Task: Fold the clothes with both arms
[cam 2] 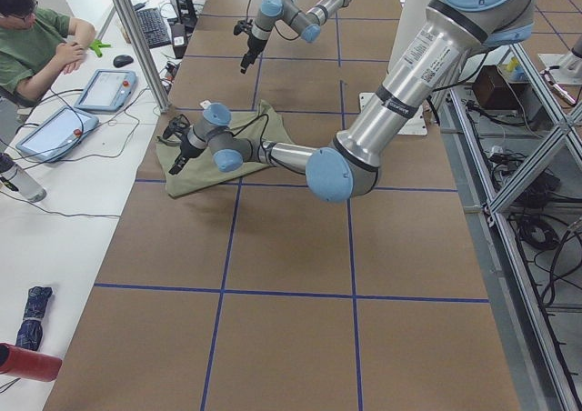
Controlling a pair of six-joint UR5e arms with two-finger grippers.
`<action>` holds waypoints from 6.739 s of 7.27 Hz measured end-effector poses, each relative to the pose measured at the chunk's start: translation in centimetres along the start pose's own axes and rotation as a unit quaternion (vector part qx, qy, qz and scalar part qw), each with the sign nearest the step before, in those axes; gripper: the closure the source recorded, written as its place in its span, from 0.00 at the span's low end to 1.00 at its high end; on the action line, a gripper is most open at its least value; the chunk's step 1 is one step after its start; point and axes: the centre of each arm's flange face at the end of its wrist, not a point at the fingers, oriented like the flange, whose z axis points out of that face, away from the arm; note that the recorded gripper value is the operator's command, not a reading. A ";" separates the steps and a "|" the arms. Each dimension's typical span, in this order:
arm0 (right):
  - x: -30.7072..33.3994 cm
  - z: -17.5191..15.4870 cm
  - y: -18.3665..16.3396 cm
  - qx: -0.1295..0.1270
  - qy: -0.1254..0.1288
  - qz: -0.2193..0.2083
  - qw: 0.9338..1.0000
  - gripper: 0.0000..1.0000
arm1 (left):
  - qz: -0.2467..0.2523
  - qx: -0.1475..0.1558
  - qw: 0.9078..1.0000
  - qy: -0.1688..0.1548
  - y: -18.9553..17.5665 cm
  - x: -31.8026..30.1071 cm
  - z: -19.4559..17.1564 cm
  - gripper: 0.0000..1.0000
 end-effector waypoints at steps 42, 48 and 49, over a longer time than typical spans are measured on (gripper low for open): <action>7.1 -6.6 26.7 -0.099 0.000 -0.357 0.929 0.40 | -0.038 -0.004 0.997 0.066 3.7 1.2 -5.0 0.00; 9.4 -4.9 24.7 -0.118 0.006 -0.442 0.889 0.68 | -0.058 -0.003 0.996 0.073 4.6 1.1 -5.0 0.00; 9.6 -4.9 25.1 -0.121 0.006 -0.443 0.888 1.00 | -0.058 -0.003 0.996 0.073 4.7 1.1 -5.0 0.00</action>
